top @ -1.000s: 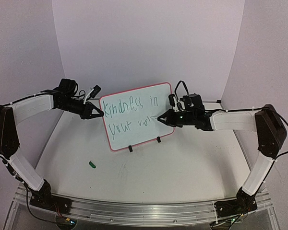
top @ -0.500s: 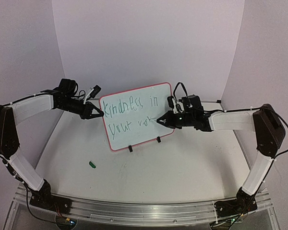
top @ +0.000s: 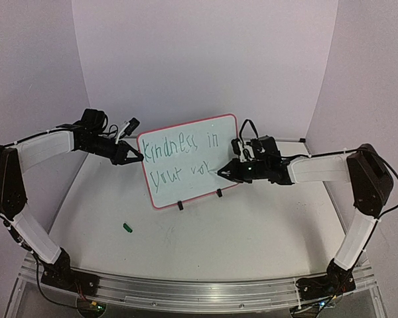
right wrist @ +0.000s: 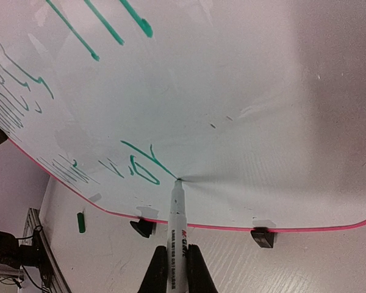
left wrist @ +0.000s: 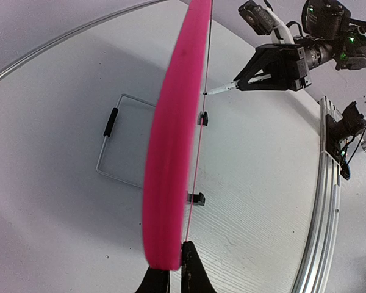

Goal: Write a sentence on the whiteboard

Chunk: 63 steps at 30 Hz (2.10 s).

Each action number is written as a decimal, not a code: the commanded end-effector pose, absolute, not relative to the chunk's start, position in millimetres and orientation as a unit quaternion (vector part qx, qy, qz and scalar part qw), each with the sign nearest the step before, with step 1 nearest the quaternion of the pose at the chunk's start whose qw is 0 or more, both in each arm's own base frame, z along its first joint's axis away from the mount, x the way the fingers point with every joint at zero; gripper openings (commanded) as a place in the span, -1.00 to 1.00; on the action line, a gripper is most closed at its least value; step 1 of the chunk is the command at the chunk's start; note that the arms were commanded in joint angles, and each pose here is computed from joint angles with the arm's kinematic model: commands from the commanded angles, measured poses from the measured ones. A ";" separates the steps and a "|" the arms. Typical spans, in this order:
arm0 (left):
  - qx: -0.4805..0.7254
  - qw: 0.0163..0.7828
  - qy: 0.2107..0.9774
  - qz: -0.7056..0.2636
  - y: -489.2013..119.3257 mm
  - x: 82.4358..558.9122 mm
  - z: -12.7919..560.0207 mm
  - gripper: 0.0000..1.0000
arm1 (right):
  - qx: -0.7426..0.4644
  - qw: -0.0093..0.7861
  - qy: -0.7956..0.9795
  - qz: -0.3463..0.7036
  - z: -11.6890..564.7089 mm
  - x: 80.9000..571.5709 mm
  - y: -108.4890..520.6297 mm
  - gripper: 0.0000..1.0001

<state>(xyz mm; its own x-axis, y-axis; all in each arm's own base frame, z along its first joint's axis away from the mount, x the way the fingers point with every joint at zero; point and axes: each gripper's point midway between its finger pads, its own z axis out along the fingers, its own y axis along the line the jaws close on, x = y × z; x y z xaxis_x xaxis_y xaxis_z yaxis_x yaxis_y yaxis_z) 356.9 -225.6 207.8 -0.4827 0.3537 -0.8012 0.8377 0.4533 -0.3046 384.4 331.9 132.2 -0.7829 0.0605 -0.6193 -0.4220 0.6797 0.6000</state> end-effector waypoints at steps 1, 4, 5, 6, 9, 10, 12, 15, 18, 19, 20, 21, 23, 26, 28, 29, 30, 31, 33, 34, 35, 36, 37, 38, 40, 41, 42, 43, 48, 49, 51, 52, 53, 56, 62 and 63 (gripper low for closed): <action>0.389 0.330 0.795 -0.329 -225.0 358.4 197.9 -1.00 | -0.104 0.308 0.861 0.392 130.3 382.6 330.6 -1.00; 0.389 0.330 0.795 -0.329 -225.0 358.2 197.8 -1.00 | -0.109 0.319 0.852 0.401 146.7 378.6 329.6 -1.00; 0.389 0.330 0.795 -0.329 -225.0 358.4 197.9 -1.00 | -0.110 0.324 0.849 0.403 153.2 377.8 328.6 -1.00; 0.389 0.330 0.795 -0.329 -225.0 358.3 197.9 -1.00 | -0.111 0.329 0.846 0.404 158.7 377.1 327.6 -1.00; 0.389 0.331 0.795 -0.329 -224.9 358.2 198.4 -1.00 | -0.109 0.341 0.841 0.405 169.5 378.3 324.3 -1.00; 0.389 0.331 0.794 -0.328 -224.9 358.1 198.7 -1.00 | -0.108 0.342 0.841 0.404 169.5 379.5 322.8 -1.00; 0.390 0.331 0.794 -0.328 -224.9 358.0 198.9 -1.00 | -0.103 0.346 0.842 0.400 169.3 383.3 319.0 -1.00; 0.389 0.332 0.794 -0.328 -224.8 358.1 198.8 -1.00 | -0.100 0.348 0.843 0.399 168.9 388.1 316.0 -1.00; 0.389 0.331 0.795 -0.328 -224.8 358.2 198.3 -1.00 | -0.100 0.351 0.842 0.398 169.6 393.7 315.7 -1.00; 0.390 0.331 0.794 -0.328 -224.7 358.1 198.4 -1.00 | -0.100 0.351 0.841 0.399 170.4 395.3 316.3 -1.00; 0.389 0.331 0.795 -0.328 -224.7 358.2 198.1 -1.00 | -0.100 0.352 0.841 0.399 170.3 397.4 316.6 -1.00; 0.389 0.330 0.795 -0.328 -224.8 358.1 197.8 -1.00 | -0.101 0.353 0.840 0.400 171.7 399.3 317.0 -1.00; 0.390 0.331 0.794 -0.328 -225.1 358.0 198.3 -1.00 | -0.100 0.352 0.840 0.400 170.2 402.9 318.1 -1.00; 0.389 0.330 0.795 -0.328 -224.8 358.3 197.7 -1.00 | -0.099 0.352 0.840 0.401 169.3 406.8 319.7 -1.00; 0.389 0.330 0.795 -0.328 -224.9 358.7 197.2 -1.00 | -0.100 0.353 0.840 0.401 169.2 408.5 320.4 -1.00; 0.389 0.330 0.795 -0.328 -225.0 358.7 196.9 -1.00 | -0.100 0.353 0.839 0.401 169.1 409.3 320.8 -1.00; 0.390 0.329 0.795 -0.328 -225.3 358.4 196.9 -1.00 | -0.100 0.352 0.839 0.403 169.4 410.2 321.5 -1.00; 0.389 0.329 0.795 -0.328 -225.1 358.5 196.7 -1.00 | -0.101 0.352 0.838 0.403 169.7 410.5 321.9 -1.00; 0.390 0.330 0.795 -0.328 -225.1 358.7 196.9 -1.00 | -0.106 0.348 0.837 0.410 169.7 410.5 325.3 -1.00; 0.390 0.330 0.795 -0.327 -225.0 358.7 196.7 -1.00 | -0.108 0.345 0.837 0.411 168.6 410.0 326.3 -1.00; 0.389 0.329 0.796 -0.328 -224.7 358.7 196.4 -1.00 | -0.109 0.341 0.837 0.414 166.4 409.4 327.3 -1.00; 0.389 0.329 0.795 -0.328 -224.9 358.7 196.6 -1.00 | -0.112 0.336 0.838 0.415 163.9 408.3 328.1 -1.00; 0.389 0.329 0.796 -0.328 -224.9 358.9 196.1 -1.00 | -0.112 0.333 0.839 0.416 161.2 407.4 328.5 -1.00; 0.389 0.328 0.796 -0.328 -224.9 358.7 195.8 -1.00 | -0.112 0.329 0.841 0.416 158.1 406.3 328.6 -1.00; 0.389 0.329 0.795 -0.328 -225.0 358.6 196.2 -1.00 | -0.110 0.322 0.845 0.413 150.3 404.3 327.6 -1.00; 0.389 0.329 0.795 -0.328 -224.9 358.8 196.3 -1.00 | -0.108 0.318 0.848 0.410 144.9 403.2 325.9 -1.00; 0.389 0.328 0.796 -0.328 -225.0 358.6 196.1 -1.00 | -0.107 0.315 0.850 0.408 141.8 401.7 325.4 -1.00; 0.389 0.328 0.796 -0.328 -224.9 358.6 196.0 -1.00 | -0.105 0.314 0.852 0.406 139.6 400.9 324.0 -1.00; 0.389 0.328 0.796 -0.328 -224.9 358.7 195.9 -1.00 | -0.094 0.323 0.855 0.394 141.3 401.3 316.9 -1.00; 0.389 0.328 0.796 -0.328 -224.9 358.7 196.0 -1.00 | -0.092 0.328 0.854 0.392 144.5 402.3 315.4 -1.00; 0.389 0.329 0.796 -0.328 -224.8 358.5 196.5 -1.00 | -0.090 0.336 0.853 0.390 151.7 403.9 313.5 -1.00; 0.390 0.329 0.795 -0.328 -225.0 358.6 196.6 -1.00 | -0.090 0.339 0.852 0.389 153.9 404.8 312.8 -1.00; 0.389 0.329 0.796 -0.328 -224.9 358.5 196.4 -1.00 | -0.089 0.341 0.851 0.389 155.8 405.4 312.5 -1.00; 0.389 0.329 0.795 -0.328 -224.9 358.6 196.7 -1.00 | -0.090 0.351 0.846 0.391 166.5 409.6 312.7 -1.00; 0.390 0.331 0.795 -0.328 -224.8 358.3 198.0 -1.00 | -0.093 0.375 0.835 0.392 191.1 415.9 312.2 -1.00; 0.389 0.330 0.795 -0.328 -224.7 358.3 197.6 -1.00 | -0.093 0.379 0.833 0.392 196.0 417.1 311.1 -1.00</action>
